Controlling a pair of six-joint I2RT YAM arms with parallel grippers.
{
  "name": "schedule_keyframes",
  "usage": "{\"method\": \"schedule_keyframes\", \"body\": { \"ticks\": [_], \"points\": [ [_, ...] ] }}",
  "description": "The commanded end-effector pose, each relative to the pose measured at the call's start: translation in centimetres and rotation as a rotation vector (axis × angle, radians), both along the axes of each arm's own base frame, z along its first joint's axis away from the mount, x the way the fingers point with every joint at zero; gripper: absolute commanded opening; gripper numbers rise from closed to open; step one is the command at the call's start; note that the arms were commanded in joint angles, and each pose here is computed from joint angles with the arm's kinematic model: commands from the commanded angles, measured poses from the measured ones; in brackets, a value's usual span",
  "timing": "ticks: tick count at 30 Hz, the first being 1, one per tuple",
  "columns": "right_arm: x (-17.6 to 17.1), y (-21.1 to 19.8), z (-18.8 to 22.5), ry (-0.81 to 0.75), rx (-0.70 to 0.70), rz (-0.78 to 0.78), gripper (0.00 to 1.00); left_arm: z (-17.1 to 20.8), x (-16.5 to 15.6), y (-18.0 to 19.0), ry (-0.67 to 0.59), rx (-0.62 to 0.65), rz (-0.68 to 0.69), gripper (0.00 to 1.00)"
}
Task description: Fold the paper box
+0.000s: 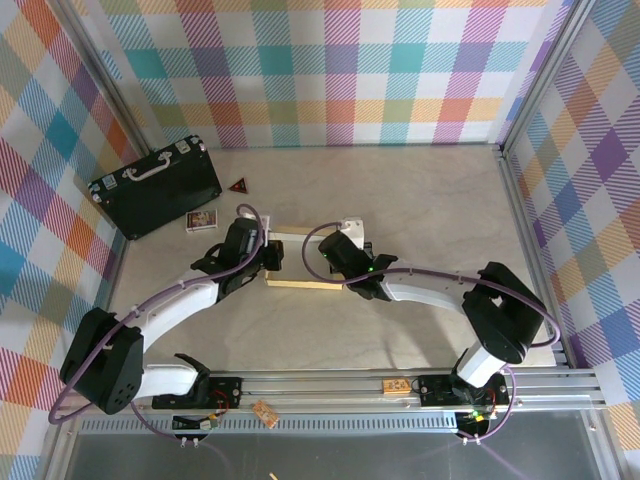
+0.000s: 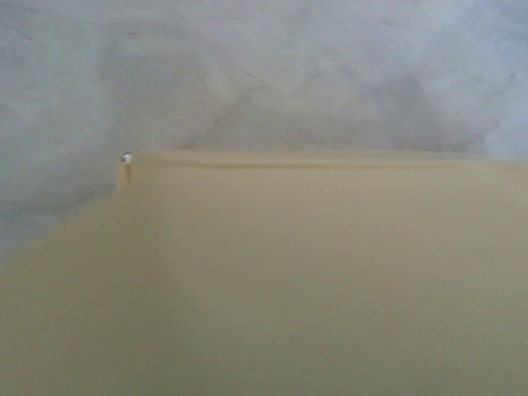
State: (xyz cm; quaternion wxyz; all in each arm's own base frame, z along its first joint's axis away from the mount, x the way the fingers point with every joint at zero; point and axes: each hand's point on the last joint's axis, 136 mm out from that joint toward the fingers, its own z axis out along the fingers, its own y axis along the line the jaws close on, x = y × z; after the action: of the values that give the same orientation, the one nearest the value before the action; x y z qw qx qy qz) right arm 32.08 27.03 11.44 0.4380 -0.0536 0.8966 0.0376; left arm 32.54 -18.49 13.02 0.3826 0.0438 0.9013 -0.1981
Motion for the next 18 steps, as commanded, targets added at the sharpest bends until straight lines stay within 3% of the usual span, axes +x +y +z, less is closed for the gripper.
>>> {"method": "schedule_keyframes", "body": {
  "ticks": [1,12,16,18],
  "points": [
    [-1.4,0.4,-2.4,0.093,-0.052,0.046,0.0,0.8,0.0,-1.3,-0.005,-0.039,-0.028,0.07],
    [-2.5,-1.8,-4.8,0.103,-0.073,0.008,0.0,-0.5,-2.6,-0.2,-0.019,-0.065,-0.034,0.08],
    [-2.8,-2.3,-5.9,0.118,-0.086,-0.002,0.0,1.4,-4.4,-0.7,-0.027,-0.128,-0.099,0.17],
    [-2.9,-2.3,-6.0,0.116,-0.093,0.0,0.0,2.7,-5.9,-0.9,-0.015,-0.148,-0.147,0.29]
  ]
}}
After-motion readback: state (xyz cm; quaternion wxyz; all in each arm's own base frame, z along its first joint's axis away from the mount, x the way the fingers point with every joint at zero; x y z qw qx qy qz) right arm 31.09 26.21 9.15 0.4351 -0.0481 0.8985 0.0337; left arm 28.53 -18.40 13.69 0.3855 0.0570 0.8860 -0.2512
